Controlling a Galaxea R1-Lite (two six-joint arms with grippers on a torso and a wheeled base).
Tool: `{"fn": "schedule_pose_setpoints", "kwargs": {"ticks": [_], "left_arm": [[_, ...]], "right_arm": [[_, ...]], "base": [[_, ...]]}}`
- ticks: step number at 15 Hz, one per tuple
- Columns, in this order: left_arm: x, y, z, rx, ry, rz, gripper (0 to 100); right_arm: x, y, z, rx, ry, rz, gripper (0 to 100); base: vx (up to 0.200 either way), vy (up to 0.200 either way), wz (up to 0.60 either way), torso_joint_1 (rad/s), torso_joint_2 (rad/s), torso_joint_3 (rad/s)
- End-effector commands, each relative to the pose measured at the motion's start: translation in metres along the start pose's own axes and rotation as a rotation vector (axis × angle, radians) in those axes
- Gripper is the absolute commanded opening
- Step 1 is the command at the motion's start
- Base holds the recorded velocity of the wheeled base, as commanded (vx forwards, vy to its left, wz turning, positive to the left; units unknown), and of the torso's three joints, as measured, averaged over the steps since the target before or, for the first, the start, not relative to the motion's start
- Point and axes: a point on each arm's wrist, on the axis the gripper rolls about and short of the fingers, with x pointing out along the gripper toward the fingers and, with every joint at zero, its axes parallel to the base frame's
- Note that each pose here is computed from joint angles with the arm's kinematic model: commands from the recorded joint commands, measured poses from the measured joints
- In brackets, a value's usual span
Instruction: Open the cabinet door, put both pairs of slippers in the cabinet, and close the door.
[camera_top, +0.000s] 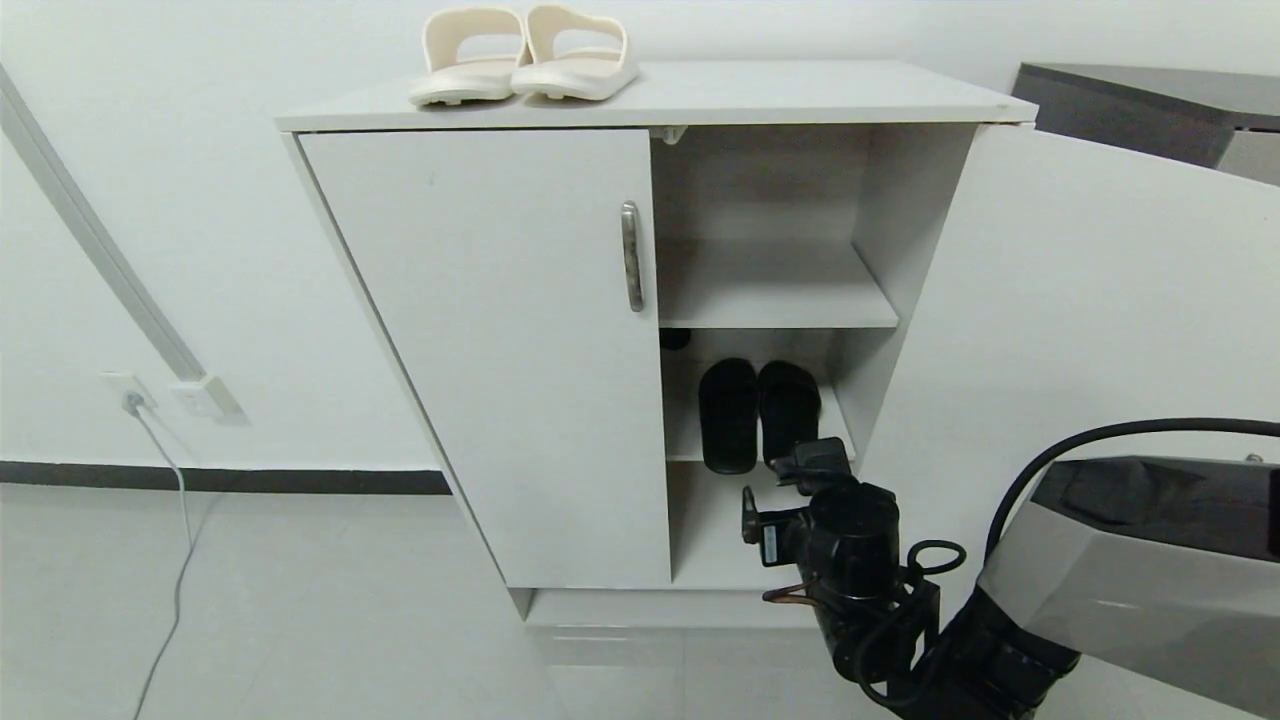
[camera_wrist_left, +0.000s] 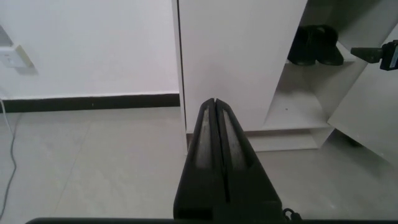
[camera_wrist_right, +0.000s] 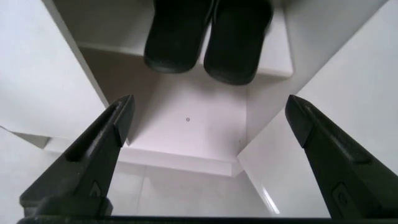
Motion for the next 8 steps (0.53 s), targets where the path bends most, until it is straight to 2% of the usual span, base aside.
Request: {"fn": "schedule_pose_setpoints", "kwargs": {"ticks": [1,6,8], "left_arm": [[0.0001,0.0000,0.0000,0.001,0.002,-0.001,0],[0.0001,0.0000,0.0001,0.001,0.000,-0.001,0],[0.0001,0.0000,0.0000,0.001,0.002,-0.001,0]], "right_arm": [[0.0002,0.0001,-0.0007,-0.006,0.000,0.000,100],[-0.0025,-0.0022,-0.0061,-0.012,0.018,0.007,100],[-0.0039,-0.0042,-0.0076,-0.003,0.013,0.007,100]], "base": [[0.000,0.000,0.00,0.002,0.00,0.193],[0.000,0.000,0.00,0.002,0.00,0.201],[0.000,0.000,0.00,0.002,0.00,0.115]]}}
